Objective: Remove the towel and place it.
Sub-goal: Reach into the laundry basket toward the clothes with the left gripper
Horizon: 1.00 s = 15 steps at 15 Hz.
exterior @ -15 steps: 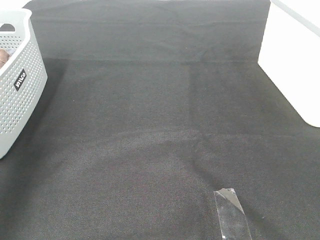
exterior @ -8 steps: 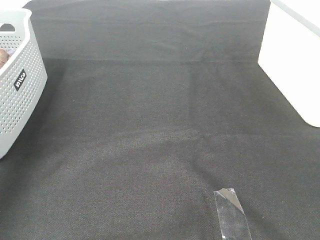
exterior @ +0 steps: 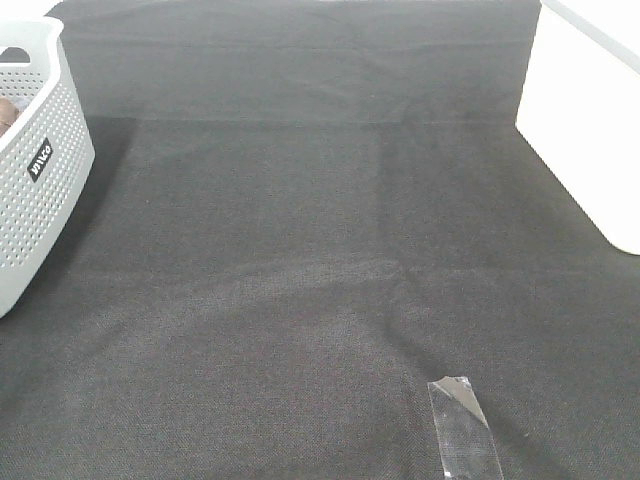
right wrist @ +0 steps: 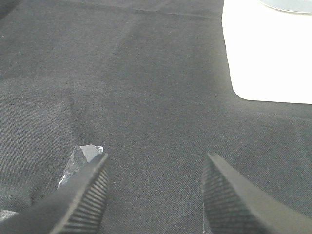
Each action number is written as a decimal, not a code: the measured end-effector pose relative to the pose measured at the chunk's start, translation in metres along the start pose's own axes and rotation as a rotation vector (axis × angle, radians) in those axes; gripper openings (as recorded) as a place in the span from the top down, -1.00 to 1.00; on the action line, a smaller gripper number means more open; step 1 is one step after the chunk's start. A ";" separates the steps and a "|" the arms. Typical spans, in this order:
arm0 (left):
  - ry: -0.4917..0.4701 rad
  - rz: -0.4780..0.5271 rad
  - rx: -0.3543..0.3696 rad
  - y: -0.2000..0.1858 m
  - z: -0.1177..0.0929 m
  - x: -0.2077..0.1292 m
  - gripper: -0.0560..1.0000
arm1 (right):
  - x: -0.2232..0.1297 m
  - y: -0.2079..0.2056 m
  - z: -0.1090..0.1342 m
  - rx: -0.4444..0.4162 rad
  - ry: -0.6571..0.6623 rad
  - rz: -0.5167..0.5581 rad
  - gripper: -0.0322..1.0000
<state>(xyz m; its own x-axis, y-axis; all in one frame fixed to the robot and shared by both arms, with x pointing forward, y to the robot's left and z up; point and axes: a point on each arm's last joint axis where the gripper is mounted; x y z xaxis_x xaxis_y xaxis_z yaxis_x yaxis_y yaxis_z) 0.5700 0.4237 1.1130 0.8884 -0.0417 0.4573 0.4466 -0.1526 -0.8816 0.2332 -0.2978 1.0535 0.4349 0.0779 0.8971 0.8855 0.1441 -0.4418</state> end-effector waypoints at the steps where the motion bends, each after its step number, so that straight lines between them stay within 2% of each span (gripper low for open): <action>1: -0.017 0.045 -0.013 0.020 0.020 -0.004 -0.55 | 0.000 0.000 0.000 0.000 0.000 0.000 -0.12; 5: 0.013 0.061 -0.071 0.049 0.033 0.005 -0.55 | 0.000 0.000 0.000 0.000 0.000 0.000 -0.12; 9: 0.026 0.056 -0.075 0.066 0.046 0.017 -0.55 | 0.000 0.000 0.000 0.000 0.000 0.000 -0.12; 15: 0.015 0.122 -0.128 0.106 0.057 0.011 -0.55 | 0.000 0.000 0.000 0.000 0.000 0.000 -0.12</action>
<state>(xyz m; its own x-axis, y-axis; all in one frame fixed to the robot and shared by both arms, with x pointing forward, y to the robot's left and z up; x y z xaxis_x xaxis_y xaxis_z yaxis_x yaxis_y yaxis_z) 0.6333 0.4631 1.0182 0.9332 -0.0819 0.3500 0.3172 -0.2703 -0.9090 0.2332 -0.2978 1.0535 0.4349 0.0779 0.8971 0.8855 0.1441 -0.4418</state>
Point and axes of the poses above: a point on each arm's last joint axis where the gripper is mounted, y pointing out along that axis toward the gripper, z along the wrist's bending axis when the last joint is at zero, x = y × z, and after that the axes turned 1 degree about y, right-handed
